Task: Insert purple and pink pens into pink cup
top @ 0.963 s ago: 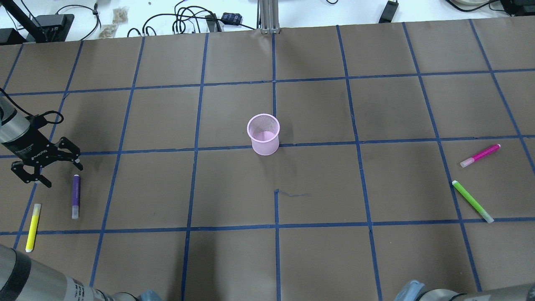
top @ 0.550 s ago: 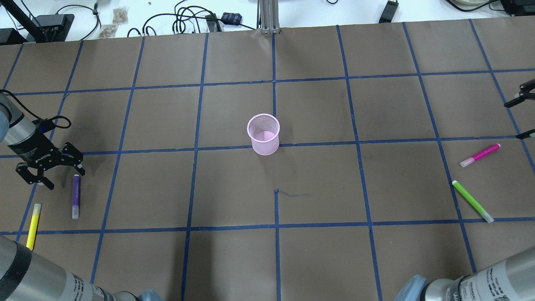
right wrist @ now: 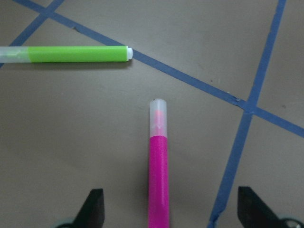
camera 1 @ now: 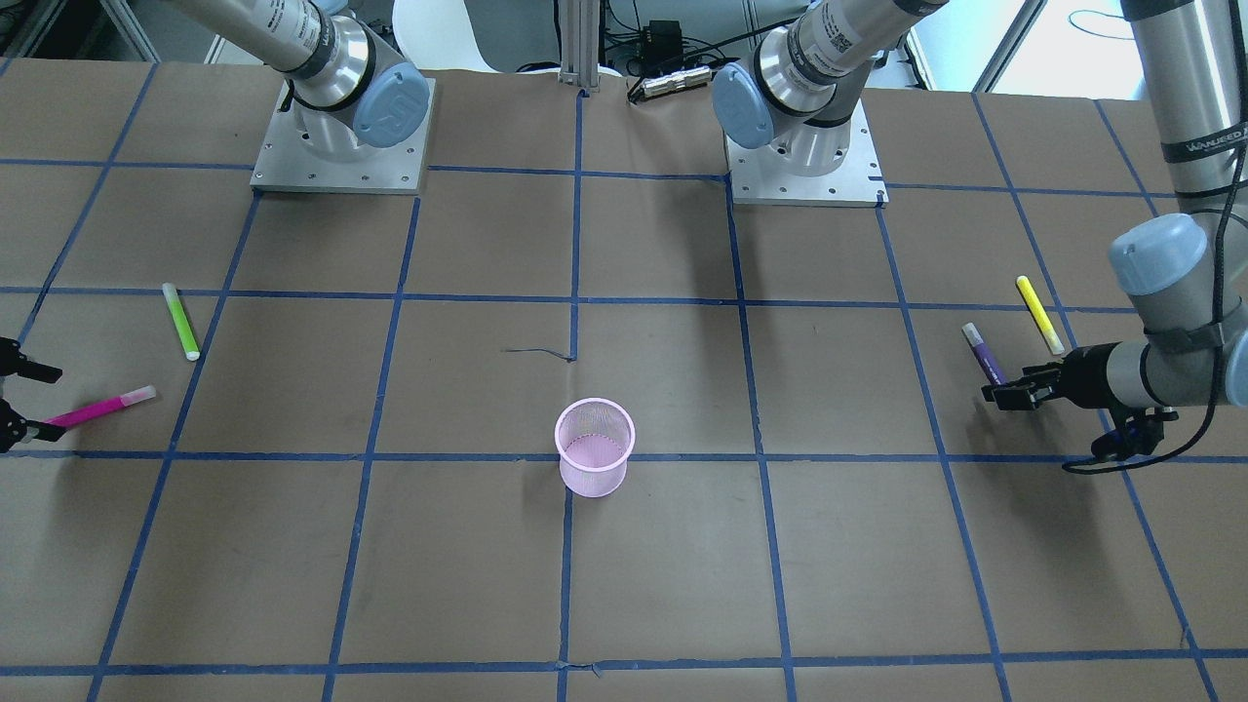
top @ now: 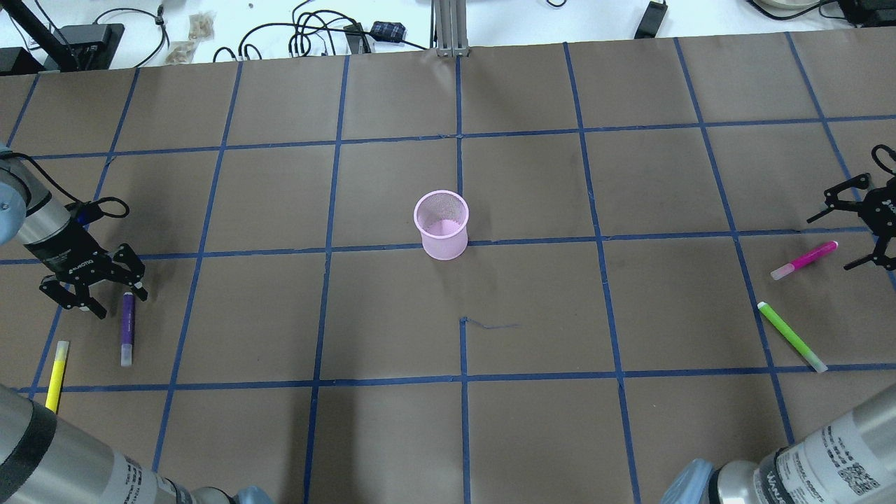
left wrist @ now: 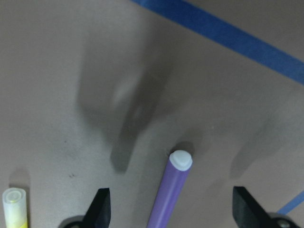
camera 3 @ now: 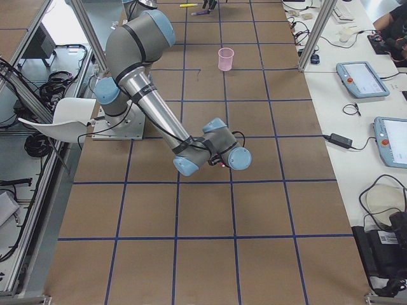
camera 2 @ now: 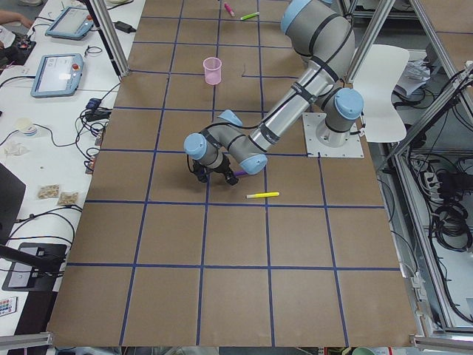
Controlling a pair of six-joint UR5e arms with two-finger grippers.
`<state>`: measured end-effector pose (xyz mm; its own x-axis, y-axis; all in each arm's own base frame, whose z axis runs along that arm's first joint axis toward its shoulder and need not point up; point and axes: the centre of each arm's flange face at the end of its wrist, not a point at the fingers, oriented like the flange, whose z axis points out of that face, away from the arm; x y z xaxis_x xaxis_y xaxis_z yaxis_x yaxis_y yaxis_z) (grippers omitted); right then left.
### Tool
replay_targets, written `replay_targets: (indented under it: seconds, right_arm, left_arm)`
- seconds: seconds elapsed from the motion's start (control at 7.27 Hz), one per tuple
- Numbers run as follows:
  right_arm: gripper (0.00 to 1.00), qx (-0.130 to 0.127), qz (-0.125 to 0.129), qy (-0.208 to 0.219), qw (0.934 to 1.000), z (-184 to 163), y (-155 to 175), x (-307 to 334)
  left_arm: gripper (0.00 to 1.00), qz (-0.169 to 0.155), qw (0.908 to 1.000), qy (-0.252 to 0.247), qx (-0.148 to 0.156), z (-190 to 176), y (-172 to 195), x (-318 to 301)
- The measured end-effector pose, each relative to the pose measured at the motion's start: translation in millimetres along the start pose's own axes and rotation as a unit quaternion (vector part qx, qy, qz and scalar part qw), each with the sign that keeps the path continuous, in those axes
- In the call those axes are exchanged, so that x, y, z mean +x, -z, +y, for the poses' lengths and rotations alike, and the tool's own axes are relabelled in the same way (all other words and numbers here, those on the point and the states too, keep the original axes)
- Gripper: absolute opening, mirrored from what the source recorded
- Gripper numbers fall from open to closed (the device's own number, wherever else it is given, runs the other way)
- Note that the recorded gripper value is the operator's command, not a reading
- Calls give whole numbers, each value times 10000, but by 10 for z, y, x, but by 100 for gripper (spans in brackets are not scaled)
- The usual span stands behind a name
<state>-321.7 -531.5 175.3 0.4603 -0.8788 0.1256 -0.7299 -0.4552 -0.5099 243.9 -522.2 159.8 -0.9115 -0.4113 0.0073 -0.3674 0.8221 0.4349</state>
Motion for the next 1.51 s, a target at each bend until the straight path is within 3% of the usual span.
replay_targets:
  seconds: [0.28,0.41,0.55,0.69,0.83,0.96,1.1,1.51]
  right_arm:
    - [89,36,-126,29,9999,88,-88,-30]
    - [75,-3,-133,-22,9999,118,-105,-32]
    - [65,-40,-136,-127,9998,143,-128,-35]
    - [47,-48,-140,-225,9996,157,-147,-38]
    - [39,-42,-144,-274,9995,165,-162,-41]
    - [25,-35,-145,-298,9994,171,-171,-43]
    - [3,-32,-143,-311,9994,171,-172,-42]
    - [0,-192,-127,-435,9988,67,47,-24]
  left_arm:
    - [24,8,10000,-16,-65,-17,-50,6]
    - [0,8,10000,-21,-79,-25,-65,5]
    - [0,9,10000,-17,-83,-31,-73,1]
    - [0,12,10000,-10,-74,-35,-70,0]
    - [0,-1,10000,-19,-25,-29,-12,33]
    - [0,-70,9999,-85,88,6,174,151]
    - [0,-164,9995,-198,208,57,413,319]
    - [0,-291,9977,-365,496,249,882,581]
